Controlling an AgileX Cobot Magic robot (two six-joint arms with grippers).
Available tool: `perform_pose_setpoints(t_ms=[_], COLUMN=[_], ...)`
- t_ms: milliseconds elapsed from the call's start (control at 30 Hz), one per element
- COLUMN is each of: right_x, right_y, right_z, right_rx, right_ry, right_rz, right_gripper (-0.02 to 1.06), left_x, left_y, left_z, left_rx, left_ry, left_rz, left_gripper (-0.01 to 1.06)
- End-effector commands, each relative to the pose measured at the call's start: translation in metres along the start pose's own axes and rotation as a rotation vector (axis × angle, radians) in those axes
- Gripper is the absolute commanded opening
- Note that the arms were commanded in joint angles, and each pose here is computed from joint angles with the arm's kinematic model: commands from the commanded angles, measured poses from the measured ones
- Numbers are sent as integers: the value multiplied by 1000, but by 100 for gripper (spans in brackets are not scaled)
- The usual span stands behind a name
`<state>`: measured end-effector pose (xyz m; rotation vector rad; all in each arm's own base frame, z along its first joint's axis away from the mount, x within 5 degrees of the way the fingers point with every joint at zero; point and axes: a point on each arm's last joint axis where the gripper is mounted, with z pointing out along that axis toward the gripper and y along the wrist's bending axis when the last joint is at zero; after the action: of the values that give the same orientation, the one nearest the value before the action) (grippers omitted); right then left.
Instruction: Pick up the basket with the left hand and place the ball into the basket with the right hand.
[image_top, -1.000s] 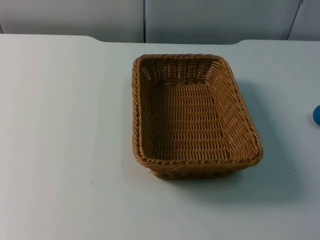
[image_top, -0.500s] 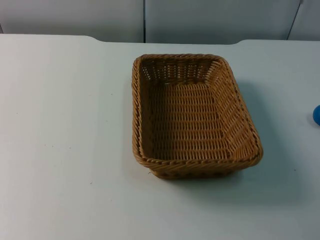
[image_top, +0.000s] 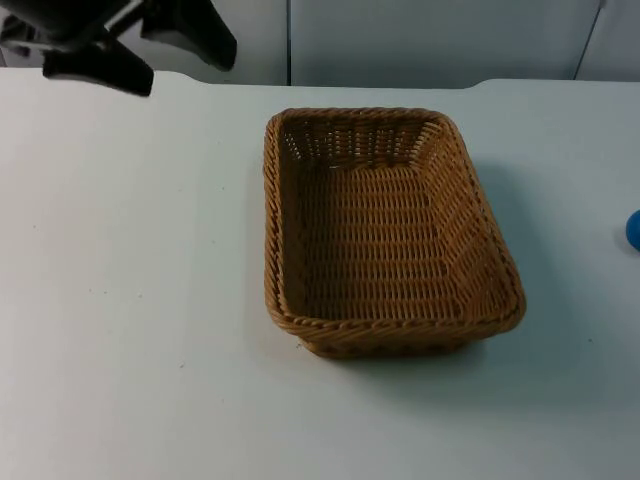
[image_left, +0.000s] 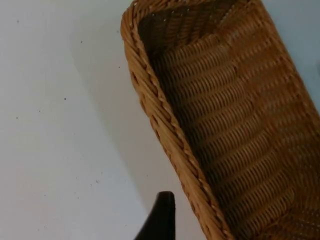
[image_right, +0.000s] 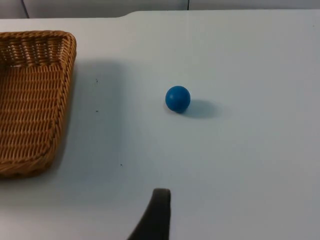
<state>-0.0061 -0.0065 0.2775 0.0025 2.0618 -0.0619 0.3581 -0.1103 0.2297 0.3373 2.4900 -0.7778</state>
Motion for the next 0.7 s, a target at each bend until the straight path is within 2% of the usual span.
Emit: perform_pose_setpoints(t_ms=[0, 167, 433, 667], right_x=[0, 0, 0, 0], right_y=[0, 0, 0, 0], right_z=[-1, -1, -1, -1], right_rx=[8, 8, 8, 8], right_ry=[-10, -10, -10, -10], right_rz=[4, 4, 4, 4], right_gripper=[82, 82, 82, 82], left_x=[-3, 0, 0, 1], left_y=[3, 17, 28, 21], left_z=[9, 31, 55, 80], left_rx=[-5, -20, 5, 25], left_ry=[1, 31, 55, 90], left_rz=[-2, -32, -100, -82], left_gripper=[80, 80, 80, 80])
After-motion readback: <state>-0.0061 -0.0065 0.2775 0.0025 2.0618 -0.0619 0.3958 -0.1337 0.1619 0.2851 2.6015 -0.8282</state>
